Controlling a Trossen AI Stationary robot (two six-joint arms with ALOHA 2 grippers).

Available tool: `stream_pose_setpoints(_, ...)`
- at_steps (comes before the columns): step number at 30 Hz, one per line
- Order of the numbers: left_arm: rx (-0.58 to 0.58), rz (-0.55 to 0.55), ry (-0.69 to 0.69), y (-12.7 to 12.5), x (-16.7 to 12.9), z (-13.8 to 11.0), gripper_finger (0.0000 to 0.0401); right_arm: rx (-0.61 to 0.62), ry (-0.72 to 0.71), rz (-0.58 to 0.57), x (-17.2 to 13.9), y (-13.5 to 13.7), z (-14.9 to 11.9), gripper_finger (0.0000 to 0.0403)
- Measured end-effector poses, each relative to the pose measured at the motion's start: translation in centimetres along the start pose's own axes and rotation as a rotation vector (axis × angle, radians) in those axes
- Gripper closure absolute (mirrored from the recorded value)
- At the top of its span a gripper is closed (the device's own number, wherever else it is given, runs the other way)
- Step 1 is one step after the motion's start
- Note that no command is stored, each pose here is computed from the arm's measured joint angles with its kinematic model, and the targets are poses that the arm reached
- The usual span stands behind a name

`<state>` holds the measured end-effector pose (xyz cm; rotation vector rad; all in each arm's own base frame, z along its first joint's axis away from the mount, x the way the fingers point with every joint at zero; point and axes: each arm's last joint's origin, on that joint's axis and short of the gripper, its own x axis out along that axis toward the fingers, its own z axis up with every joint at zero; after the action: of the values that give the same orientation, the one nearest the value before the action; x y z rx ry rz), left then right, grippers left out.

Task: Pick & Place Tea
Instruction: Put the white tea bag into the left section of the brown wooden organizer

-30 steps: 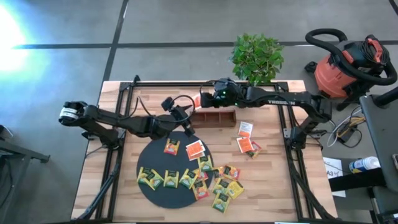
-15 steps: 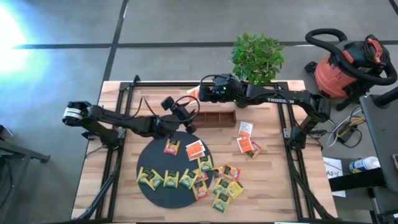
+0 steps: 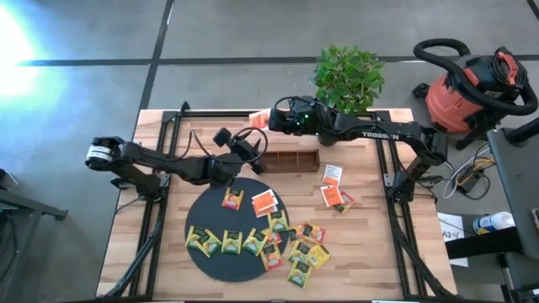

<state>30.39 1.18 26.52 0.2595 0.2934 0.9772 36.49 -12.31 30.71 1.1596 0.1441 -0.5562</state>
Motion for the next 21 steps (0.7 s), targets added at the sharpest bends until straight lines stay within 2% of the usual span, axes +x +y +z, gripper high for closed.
stream_pose_setpoints(3,0.072,0.064,0.02,0.0,0.4,-0.3,0.0226,0.017,0.002,0.0,0.0,0.0,0.0,0.0394)
stream_pose_setpoints(7,0.117,0.068,0.029,-0.2,0.7,-0.6,0.0226,0.024,0.011,0.009,0.0,0.1,0.0,0.0394)
stream_pose_setpoints(13,0.121,0.078,0.029,-0.5,1.6,-0.2,0.0226,0.044,0.027,0.008,0.2,-0.1,-0.1,0.0394)
stream_pose_setpoints(21,0.213,0.099,0.047,-0.5,2.6,-0.2,0.0226,0.045,0.034,0.011,0.2,-0.1,-0.2,0.0394)
